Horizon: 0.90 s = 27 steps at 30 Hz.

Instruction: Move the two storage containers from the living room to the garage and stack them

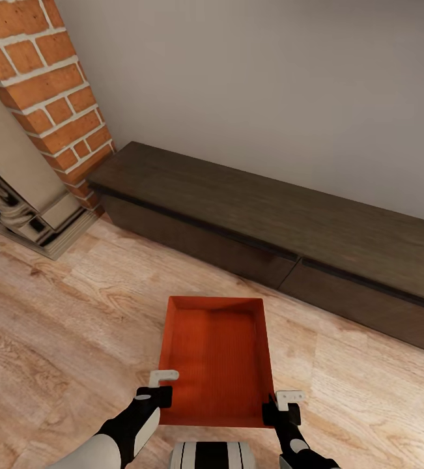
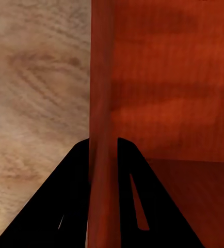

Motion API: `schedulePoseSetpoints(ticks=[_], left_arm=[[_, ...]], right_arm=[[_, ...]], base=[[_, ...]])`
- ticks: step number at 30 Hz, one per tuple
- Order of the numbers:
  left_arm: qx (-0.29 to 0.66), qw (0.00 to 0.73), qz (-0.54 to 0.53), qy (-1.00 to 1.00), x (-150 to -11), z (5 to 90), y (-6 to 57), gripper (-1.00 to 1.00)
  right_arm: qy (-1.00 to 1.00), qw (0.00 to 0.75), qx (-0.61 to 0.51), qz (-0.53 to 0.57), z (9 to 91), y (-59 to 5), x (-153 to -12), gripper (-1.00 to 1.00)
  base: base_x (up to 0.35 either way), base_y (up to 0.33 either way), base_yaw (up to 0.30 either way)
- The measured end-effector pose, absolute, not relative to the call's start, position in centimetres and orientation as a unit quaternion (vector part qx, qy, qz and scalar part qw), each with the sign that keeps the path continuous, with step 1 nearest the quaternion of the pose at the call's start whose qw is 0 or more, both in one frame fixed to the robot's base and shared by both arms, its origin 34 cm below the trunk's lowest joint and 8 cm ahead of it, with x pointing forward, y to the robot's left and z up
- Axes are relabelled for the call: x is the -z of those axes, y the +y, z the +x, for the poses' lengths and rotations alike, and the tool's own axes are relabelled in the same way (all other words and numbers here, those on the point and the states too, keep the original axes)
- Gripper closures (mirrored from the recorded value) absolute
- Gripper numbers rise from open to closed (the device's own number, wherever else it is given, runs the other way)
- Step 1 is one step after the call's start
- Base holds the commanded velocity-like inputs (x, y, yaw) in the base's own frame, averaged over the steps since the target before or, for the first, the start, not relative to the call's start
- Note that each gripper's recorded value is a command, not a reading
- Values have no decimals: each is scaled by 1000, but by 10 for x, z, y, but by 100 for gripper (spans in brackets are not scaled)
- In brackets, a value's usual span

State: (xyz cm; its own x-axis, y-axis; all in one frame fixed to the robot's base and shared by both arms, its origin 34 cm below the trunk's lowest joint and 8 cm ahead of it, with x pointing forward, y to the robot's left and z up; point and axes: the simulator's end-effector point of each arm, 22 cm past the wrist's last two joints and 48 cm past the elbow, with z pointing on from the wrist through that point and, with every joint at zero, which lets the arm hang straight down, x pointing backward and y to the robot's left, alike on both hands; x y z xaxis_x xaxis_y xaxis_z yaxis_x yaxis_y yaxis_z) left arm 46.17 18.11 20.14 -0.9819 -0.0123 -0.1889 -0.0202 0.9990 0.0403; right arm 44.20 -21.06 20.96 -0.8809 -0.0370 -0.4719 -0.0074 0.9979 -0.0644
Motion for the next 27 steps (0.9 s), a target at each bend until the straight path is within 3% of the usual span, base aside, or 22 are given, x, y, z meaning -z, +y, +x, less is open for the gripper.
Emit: schedulePoseSetpoints(ticks=[27], left_arm=[[-20,94,-8,995,-253,471,182,100]], right_arm=[[970,243,31,-9,451,-210,-262,100]], base=[[0,0,0]])
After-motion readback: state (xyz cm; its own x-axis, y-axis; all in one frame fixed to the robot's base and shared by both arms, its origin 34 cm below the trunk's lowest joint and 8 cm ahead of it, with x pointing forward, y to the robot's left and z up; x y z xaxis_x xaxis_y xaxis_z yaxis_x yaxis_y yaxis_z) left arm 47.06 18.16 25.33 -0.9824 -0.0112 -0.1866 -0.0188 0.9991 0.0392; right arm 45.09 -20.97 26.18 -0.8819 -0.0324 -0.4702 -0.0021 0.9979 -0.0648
